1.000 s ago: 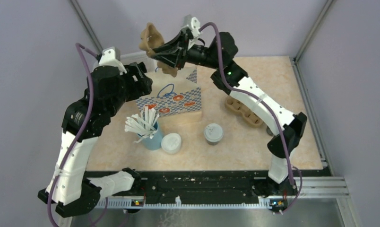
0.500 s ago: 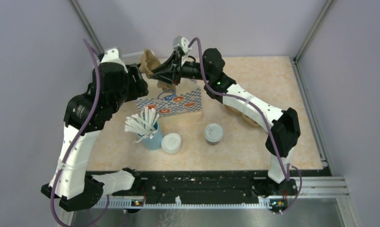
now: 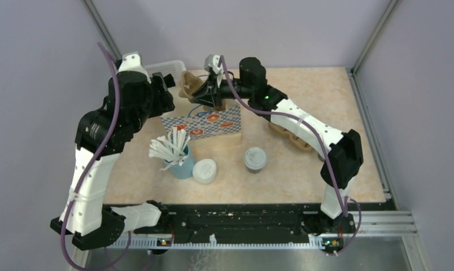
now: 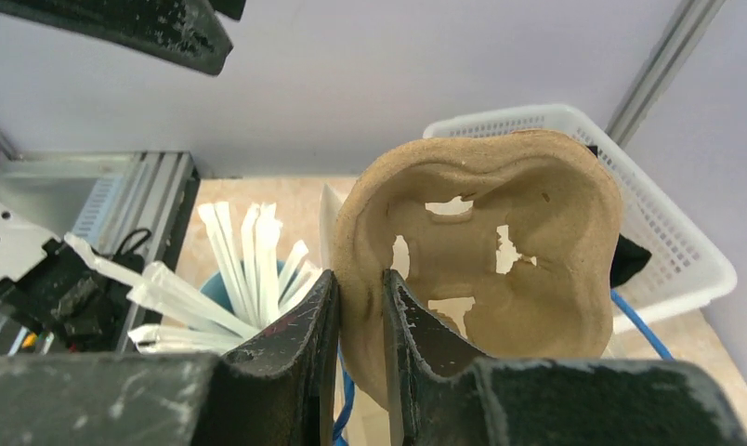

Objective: Pack the takeout coffee

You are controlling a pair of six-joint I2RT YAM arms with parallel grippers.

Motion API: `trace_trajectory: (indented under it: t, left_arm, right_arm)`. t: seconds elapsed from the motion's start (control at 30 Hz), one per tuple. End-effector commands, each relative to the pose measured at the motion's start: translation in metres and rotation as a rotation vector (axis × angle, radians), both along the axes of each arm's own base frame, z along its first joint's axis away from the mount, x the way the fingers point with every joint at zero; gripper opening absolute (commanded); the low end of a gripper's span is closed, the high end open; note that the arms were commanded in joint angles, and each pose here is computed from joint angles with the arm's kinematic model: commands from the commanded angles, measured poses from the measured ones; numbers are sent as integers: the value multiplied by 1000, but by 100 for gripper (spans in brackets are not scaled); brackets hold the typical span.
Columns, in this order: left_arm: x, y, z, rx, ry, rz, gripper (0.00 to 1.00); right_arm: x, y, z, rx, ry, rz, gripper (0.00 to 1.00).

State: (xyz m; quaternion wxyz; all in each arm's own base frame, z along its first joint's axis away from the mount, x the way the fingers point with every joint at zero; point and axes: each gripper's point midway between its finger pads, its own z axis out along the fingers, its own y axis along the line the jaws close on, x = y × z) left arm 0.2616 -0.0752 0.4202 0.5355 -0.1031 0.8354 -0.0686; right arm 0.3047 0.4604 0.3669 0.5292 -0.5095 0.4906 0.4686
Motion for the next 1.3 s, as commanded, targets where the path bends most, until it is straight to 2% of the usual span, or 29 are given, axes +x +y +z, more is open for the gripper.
trace_trajectory:
  t: [0.0,0.2,0.43,0.97,1.07,1.13,1.27]
  left_arm:
    - [7,-1,-2,7,-1,10,72]
    - [14,-7,-3,0,24,4,72]
    - [13,-8,4,-6,4,-4,72]
    - [11,-6,11,8,-20,-17,73]
    - [11,-7,9,11,-16,-26,73]
    - [11,-9,6,11,-6,-36,75]
    - [12,-13,3,4,-3,-54,78]
  right_arm:
    - [-14,-22,42,-4,-138,-7,0]
    - [-16,-18,6,-214,-152,-33,0]
    - [-5,-26,-20,-336,-174,-81,0]
    - [16,-6,-49,-444,-159,-153,0]
    - [18,1,-32,-416,-90,-197,28]
    - [17,-3,2,-353,-12,-262,53]
    - [10,-25,32,-285,107,-378,76]
